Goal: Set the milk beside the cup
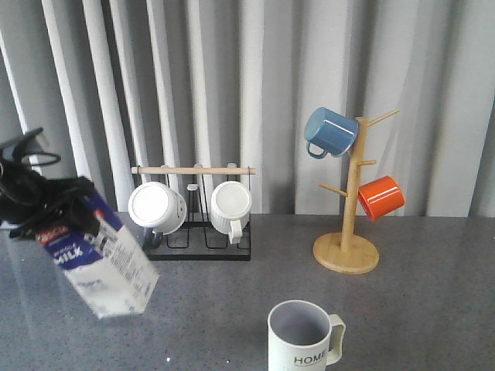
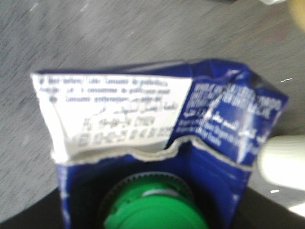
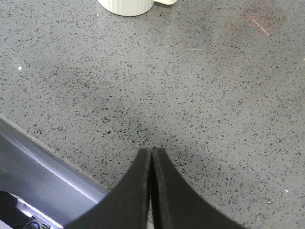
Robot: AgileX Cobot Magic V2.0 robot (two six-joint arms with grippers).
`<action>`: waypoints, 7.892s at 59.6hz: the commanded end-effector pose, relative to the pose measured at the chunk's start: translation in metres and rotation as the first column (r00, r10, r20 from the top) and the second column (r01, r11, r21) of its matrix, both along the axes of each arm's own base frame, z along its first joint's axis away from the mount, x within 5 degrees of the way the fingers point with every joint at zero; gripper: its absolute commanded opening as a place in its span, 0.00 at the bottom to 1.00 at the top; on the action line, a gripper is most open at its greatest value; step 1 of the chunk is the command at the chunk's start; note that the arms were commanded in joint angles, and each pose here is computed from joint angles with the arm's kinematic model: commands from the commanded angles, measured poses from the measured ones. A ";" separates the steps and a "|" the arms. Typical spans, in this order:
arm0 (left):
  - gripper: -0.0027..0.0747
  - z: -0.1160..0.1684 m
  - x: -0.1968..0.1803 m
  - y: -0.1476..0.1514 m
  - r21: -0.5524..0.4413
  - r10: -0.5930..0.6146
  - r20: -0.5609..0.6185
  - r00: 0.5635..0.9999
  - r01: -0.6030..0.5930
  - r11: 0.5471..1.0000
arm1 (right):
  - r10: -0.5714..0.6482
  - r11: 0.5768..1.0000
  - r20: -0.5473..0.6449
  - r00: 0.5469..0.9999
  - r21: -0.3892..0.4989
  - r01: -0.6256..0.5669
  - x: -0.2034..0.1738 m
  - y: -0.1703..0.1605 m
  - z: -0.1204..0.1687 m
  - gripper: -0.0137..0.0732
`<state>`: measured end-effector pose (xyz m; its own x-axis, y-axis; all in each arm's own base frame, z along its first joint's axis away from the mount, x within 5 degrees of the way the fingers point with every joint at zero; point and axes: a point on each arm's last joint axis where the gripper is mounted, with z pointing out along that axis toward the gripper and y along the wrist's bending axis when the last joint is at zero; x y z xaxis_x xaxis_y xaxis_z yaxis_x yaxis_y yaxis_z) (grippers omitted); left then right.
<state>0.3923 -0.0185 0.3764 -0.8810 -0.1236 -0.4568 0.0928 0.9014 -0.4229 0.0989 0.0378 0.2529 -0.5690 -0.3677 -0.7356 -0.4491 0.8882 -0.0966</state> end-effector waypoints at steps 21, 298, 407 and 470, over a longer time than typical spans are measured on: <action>0.14 0.143 -0.046 -0.098 -0.191 -0.249 0.496 0.832 0.384 0.903 | -0.003 1.000 0.079 0.997 0.018 0.001 0.005 0.001 0.012 0.15; 0.20 0.166 -0.162 -0.106 0.004 -0.252 0.468 0.847 0.283 0.959 | -0.140 0.981 0.300 0.944 0.169 0.091 0.018 -0.001 0.034 0.15; 0.03 0.002 -0.298 -0.012 0.045 0.021 0.853 0.522 -0.114 0.992 | -0.295 0.955 0.379 0.877 0.152 0.256 0.023 -0.018 0.040 0.15; 0.03 -0.164 -0.338 0.020 -0.020 0.203 0.904 0.376 -0.438 0.899 | -0.295 0.955 0.379 0.877 0.151 0.256 0.024 -0.018 0.040 0.15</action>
